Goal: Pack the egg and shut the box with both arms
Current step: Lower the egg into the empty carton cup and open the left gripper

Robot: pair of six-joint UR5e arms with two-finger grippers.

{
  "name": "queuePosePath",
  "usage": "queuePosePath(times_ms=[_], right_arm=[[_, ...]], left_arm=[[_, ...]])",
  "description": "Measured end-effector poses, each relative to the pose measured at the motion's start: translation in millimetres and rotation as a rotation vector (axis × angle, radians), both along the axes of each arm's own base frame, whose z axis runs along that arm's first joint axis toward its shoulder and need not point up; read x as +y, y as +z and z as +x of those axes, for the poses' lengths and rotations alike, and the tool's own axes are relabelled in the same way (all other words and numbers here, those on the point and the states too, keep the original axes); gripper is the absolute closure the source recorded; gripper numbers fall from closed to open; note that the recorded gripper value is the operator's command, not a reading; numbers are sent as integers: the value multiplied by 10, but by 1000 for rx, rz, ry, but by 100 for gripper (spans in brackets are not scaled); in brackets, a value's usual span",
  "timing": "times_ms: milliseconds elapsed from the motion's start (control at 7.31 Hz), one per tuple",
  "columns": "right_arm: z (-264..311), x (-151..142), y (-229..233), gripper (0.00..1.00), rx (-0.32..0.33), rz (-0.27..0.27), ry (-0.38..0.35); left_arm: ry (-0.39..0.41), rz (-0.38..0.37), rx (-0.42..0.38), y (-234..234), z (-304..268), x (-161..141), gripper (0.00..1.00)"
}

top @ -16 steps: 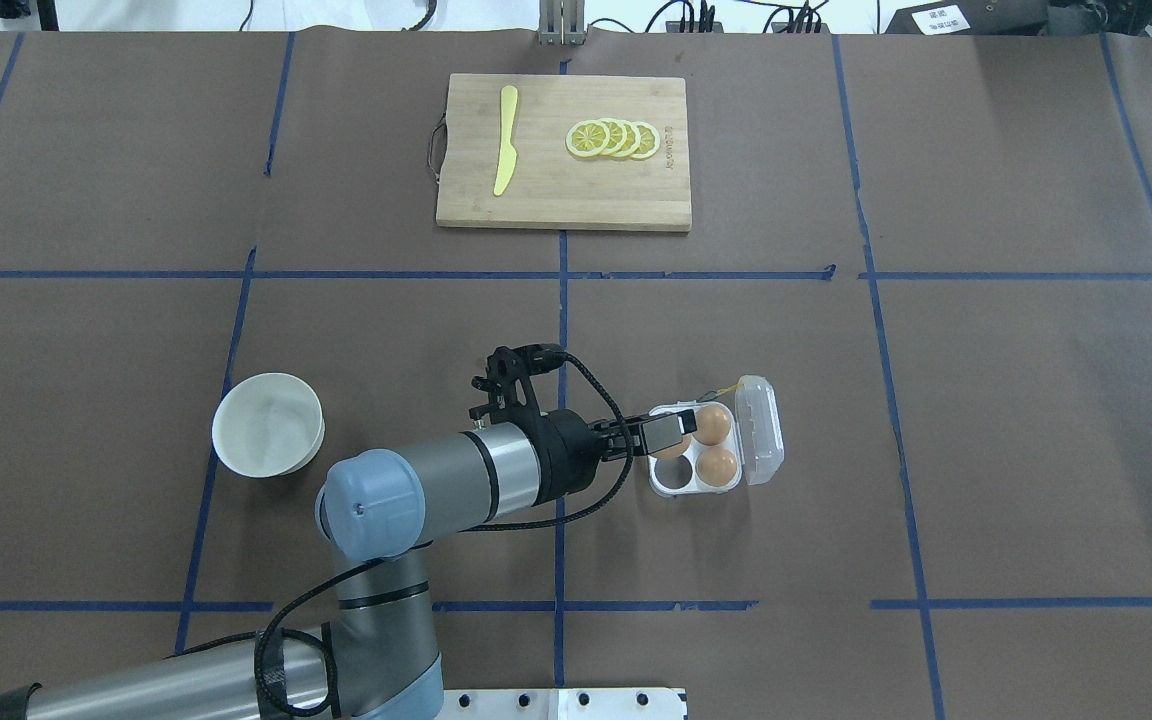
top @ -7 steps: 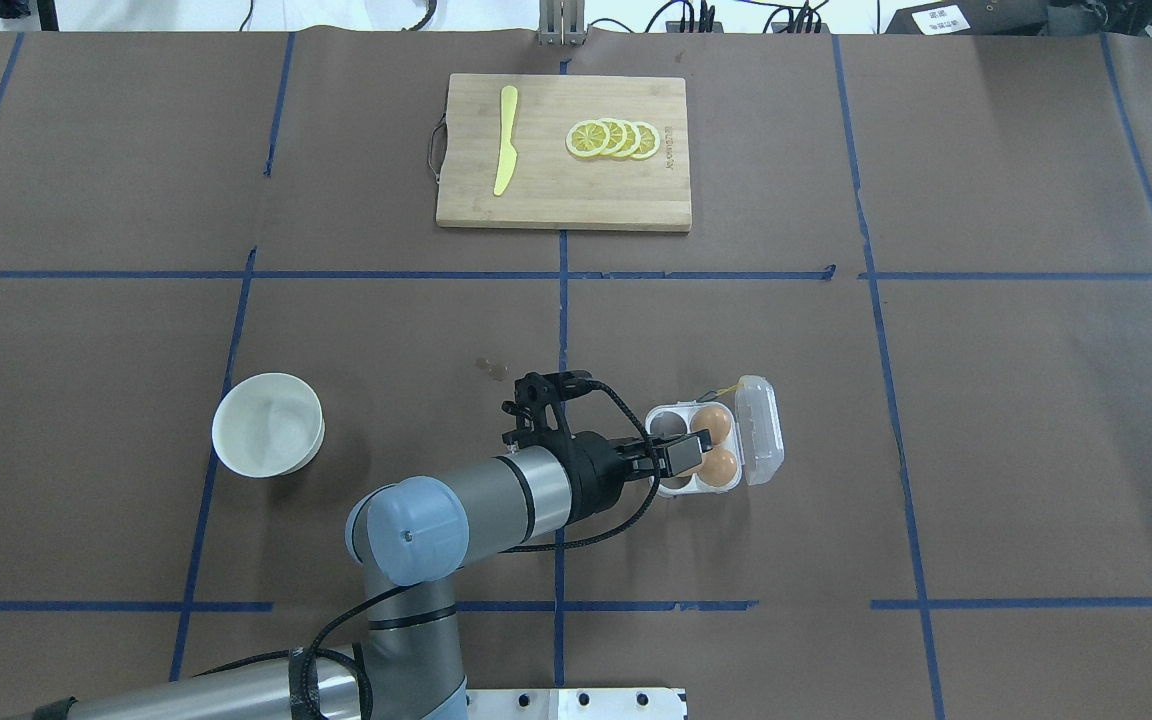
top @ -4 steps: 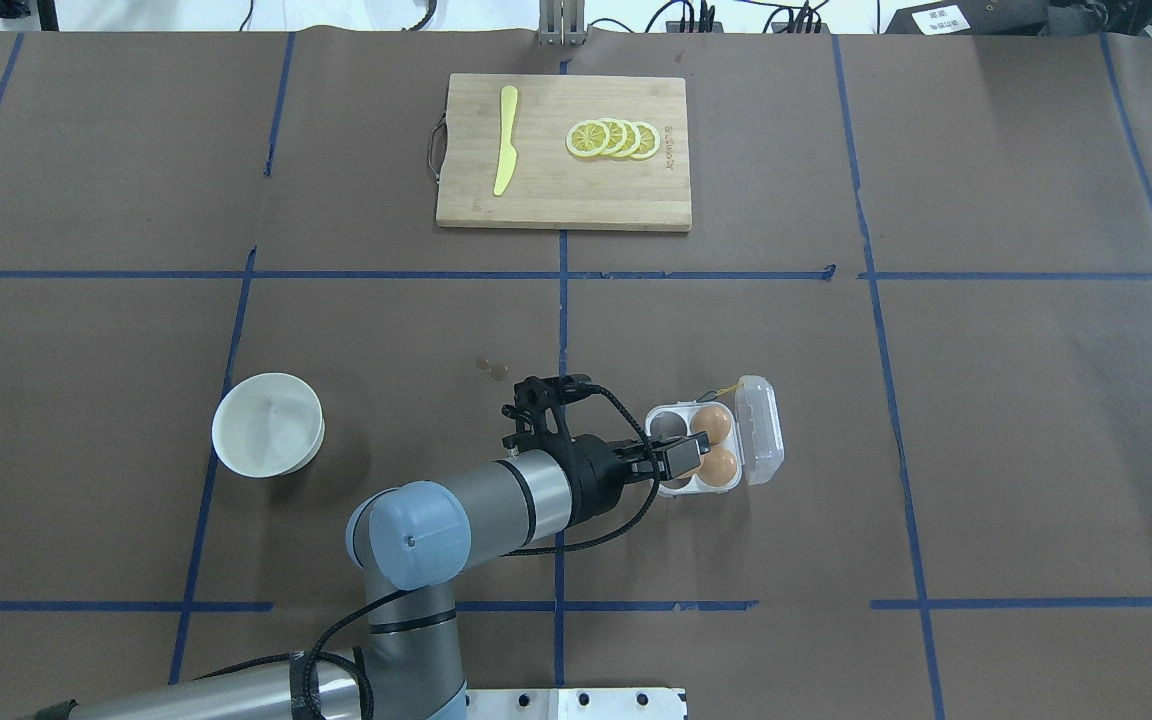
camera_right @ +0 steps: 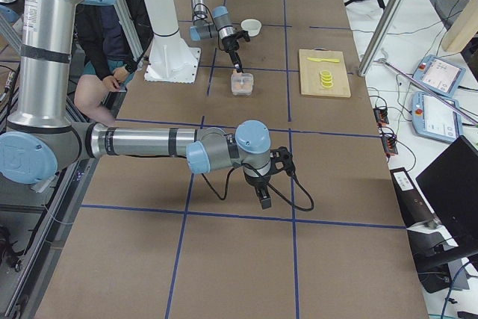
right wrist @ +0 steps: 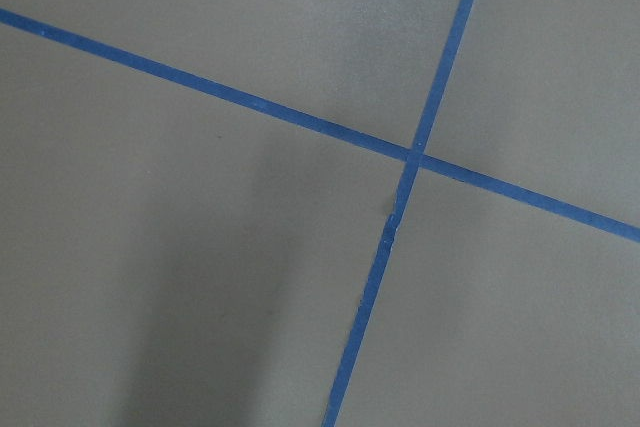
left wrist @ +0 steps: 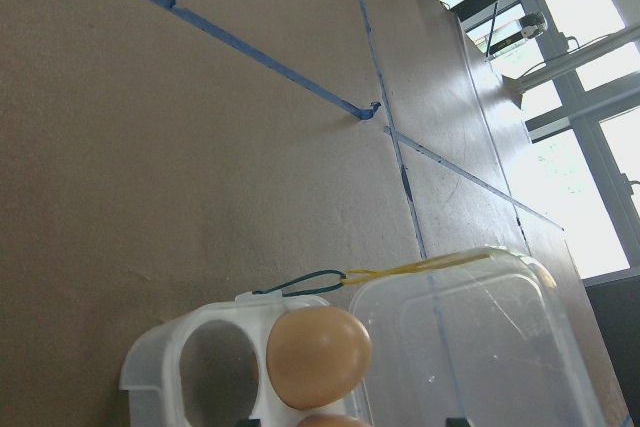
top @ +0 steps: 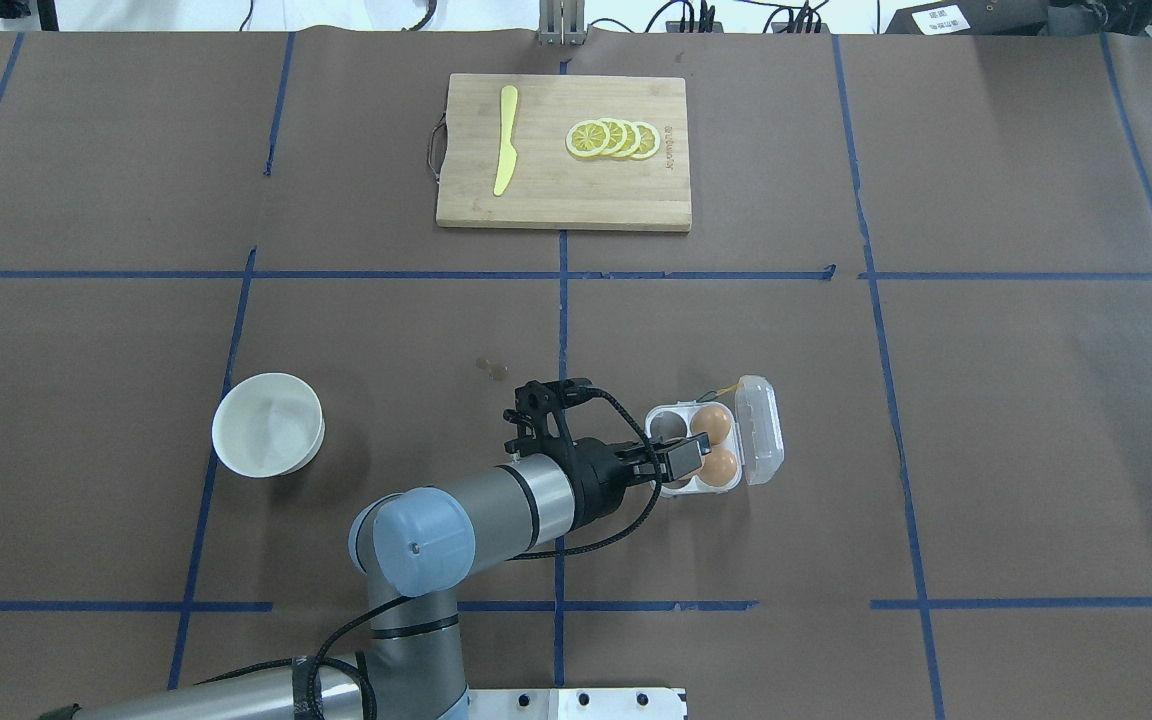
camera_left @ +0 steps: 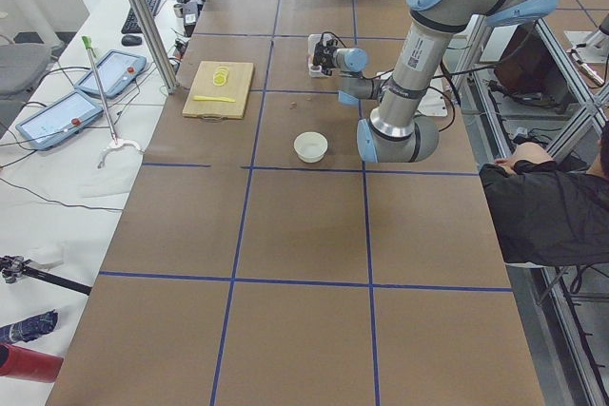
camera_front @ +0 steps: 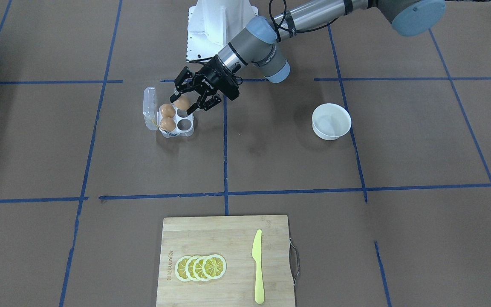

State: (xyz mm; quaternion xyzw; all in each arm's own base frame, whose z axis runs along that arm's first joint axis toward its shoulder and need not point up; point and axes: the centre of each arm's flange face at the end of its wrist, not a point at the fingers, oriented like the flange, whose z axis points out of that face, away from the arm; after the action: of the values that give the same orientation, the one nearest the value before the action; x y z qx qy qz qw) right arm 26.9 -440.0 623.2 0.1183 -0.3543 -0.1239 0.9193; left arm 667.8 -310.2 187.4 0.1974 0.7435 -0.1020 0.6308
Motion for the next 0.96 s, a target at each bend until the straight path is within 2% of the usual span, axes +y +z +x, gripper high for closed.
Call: queuePosePath(times_ms=[274,547,958], right_arm=[[1,0,1,0,1,0,0],[0,0,0,0,0,0,0],[0,0,1,0,1,0,0]], left_arm=[[-1,-56,34,-50,-2,4,64],[11,-109,60,-68,8,25,55],[16,-124,64,-62,17,37,42]])
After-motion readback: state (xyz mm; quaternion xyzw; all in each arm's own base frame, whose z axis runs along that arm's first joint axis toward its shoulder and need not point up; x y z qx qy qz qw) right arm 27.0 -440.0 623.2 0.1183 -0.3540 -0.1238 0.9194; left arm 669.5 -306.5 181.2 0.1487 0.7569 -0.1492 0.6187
